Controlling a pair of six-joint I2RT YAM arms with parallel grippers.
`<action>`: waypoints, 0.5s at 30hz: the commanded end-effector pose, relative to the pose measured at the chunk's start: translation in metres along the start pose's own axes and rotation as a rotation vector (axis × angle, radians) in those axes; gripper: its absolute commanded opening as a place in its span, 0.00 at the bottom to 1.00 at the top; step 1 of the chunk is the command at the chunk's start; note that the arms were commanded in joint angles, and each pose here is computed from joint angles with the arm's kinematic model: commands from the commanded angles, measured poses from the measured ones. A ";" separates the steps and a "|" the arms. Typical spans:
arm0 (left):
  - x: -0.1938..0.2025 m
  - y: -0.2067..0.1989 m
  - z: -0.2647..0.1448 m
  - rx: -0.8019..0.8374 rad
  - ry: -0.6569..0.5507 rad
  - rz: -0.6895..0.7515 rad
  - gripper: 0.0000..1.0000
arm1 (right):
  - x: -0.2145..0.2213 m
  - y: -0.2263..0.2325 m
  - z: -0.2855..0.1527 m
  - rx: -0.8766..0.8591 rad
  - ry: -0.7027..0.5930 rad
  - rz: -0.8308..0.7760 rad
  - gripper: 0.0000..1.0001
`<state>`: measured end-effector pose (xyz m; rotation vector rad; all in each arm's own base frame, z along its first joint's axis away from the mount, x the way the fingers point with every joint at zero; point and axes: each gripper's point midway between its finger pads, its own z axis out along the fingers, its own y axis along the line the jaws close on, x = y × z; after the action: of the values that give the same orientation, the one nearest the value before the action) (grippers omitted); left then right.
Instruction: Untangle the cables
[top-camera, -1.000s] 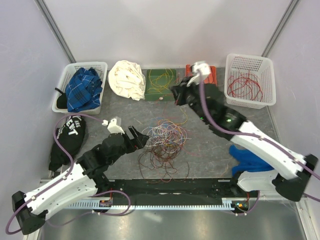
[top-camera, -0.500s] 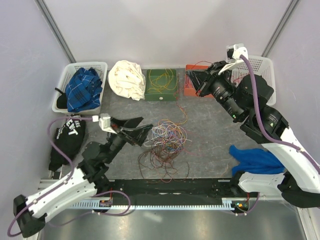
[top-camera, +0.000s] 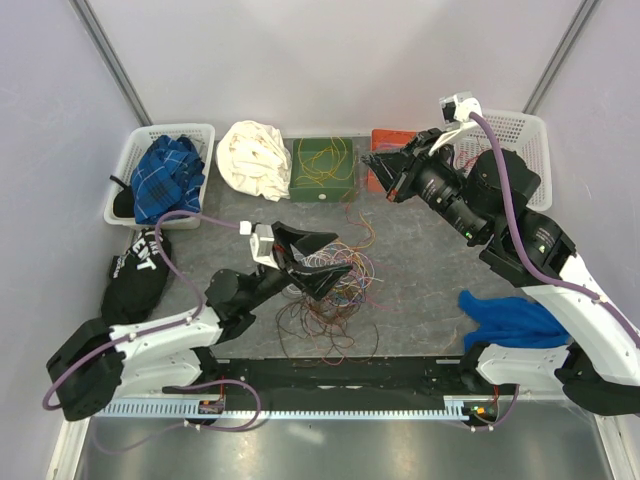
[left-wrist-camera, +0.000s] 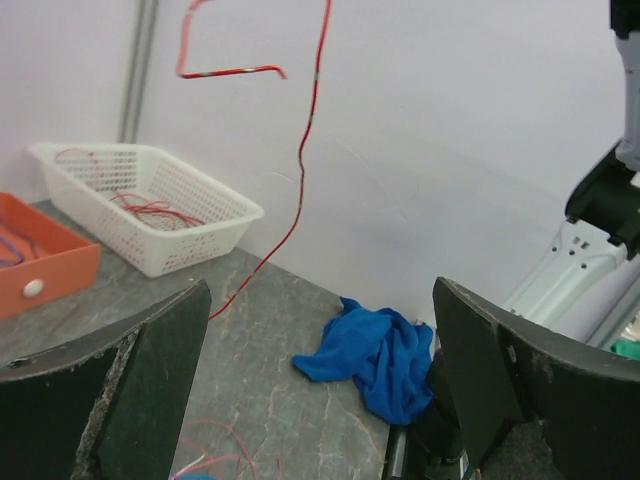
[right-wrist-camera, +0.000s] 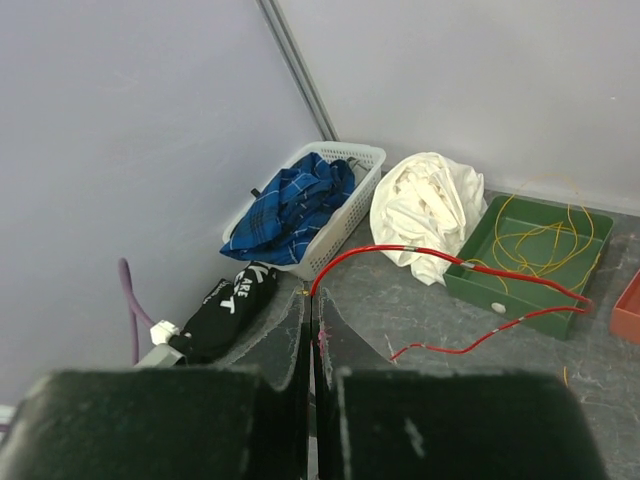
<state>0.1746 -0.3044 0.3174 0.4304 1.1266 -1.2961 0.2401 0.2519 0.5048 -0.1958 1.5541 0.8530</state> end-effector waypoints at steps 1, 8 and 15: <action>-0.030 -0.028 0.019 0.161 -0.140 0.094 1.00 | 0.001 0.006 -0.003 -0.032 0.007 0.018 0.00; 0.001 -0.006 0.051 0.138 -0.118 0.106 1.00 | 0.004 0.012 -0.004 -0.061 0.023 0.042 0.00; 0.006 0.009 0.090 0.124 -0.161 0.119 0.89 | 0.008 0.017 -0.011 -0.090 0.036 0.074 0.00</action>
<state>0.2170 -0.3816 0.2694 0.5364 1.2064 -1.2846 0.2316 0.2623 0.4984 -0.2204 1.5795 0.9295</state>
